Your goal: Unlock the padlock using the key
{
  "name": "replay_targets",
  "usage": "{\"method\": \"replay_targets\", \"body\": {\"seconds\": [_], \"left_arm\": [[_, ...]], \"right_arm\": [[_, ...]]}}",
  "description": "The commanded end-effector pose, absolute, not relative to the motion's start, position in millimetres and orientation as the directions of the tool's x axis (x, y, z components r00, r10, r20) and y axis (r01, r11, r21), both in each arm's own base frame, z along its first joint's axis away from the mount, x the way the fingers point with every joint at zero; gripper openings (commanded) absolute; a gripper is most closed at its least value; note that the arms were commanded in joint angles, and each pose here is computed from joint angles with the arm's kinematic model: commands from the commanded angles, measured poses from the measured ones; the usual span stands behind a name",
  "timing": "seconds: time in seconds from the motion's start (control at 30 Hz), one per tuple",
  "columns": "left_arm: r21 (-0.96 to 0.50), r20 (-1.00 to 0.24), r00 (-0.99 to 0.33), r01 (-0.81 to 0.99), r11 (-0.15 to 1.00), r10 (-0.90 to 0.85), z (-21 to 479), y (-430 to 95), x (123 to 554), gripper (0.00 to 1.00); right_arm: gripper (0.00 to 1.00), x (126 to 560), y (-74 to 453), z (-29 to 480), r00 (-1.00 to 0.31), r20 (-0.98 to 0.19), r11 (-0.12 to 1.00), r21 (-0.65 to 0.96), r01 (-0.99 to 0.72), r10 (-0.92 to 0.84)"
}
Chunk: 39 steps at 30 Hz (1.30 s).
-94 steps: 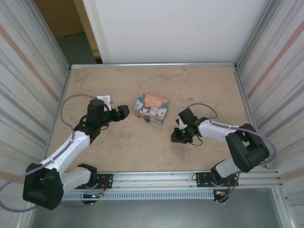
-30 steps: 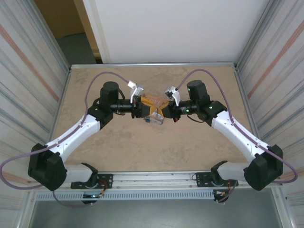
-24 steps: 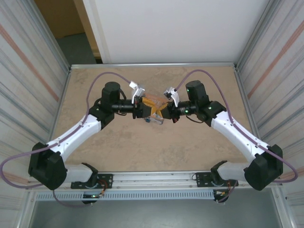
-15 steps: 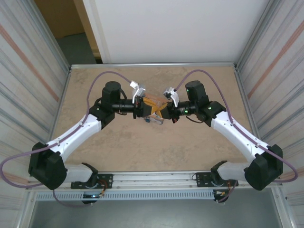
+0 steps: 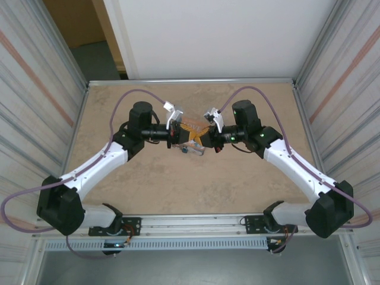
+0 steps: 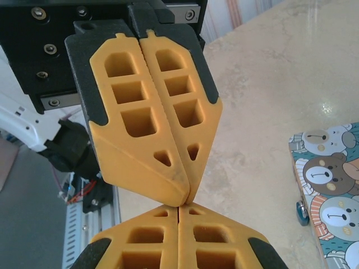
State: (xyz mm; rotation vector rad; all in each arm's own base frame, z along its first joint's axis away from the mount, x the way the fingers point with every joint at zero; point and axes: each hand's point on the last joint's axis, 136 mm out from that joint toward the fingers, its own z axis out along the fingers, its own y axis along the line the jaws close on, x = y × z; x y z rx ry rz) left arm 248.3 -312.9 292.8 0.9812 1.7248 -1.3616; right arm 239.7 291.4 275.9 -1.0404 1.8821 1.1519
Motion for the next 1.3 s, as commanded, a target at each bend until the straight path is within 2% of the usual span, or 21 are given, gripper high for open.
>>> {"method": "replay_targets", "body": {"seconds": [0.0,0.03,0.1,0.17,0.3,0.37,0.7,1.27], "left_arm": [[-0.404,-0.9,-0.418,0.907,0.12,0.122,307.2,-315.9,243.0,0.0],[-0.402,-0.902,-0.415,0.908,0.12,0.118,308.9,-315.7,242.6,0.0],[-0.396,-0.907,-0.408,0.91,0.122,0.103,312.7,-314.6,242.4,0.0],[-0.387,-0.913,-0.4,0.912,0.134,0.087,315.7,-313.1,243.1,0.0],[-0.37,-0.921,-0.385,0.914,0.168,0.063,321.3,-309.0,245.5,0.0],[-0.366,-0.923,-0.38,0.913,0.182,0.053,324.2,-307.6,246.3,0.0],[-0.355,-0.929,-0.369,0.911,0.209,0.033,328.8,-304.5,248.4,0.0],[-0.353,-0.93,-0.367,0.912,0.209,0.031,329.4,-304.5,248.6,0.0]], "right_arm": [[0.0,242.8,291.4,293.5,-0.434,-0.87,0.295,0.362,-0.884,-0.232],[0.02,243.7,290.3,294.3,-0.442,-0.869,0.298,0.371,-0.879,-0.223],[0.14,246.9,286.0,298.0,-0.456,-0.869,0.3,0.39,-0.87,-0.193],[0.22,249.9,279.7,304.2,-0.471,-0.869,0.294,0.416,-0.861,-0.149],[0.35,253.1,266.0,315.1,-0.508,-0.859,0.273,0.475,-0.837,-0.065],[0.38,250.4,263.6,317.2,-0.524,-0.85,0.257,0.497,-0.829,-0.049],[0.39,232.6,281.1,305.7,-0.585,-0.809,0.211,0.563,-0.799,-0.058],[0.37,240.4,301.5,295.6,-0.601,-0.796,0.203,0.579,-0.79,-0.069]]}}
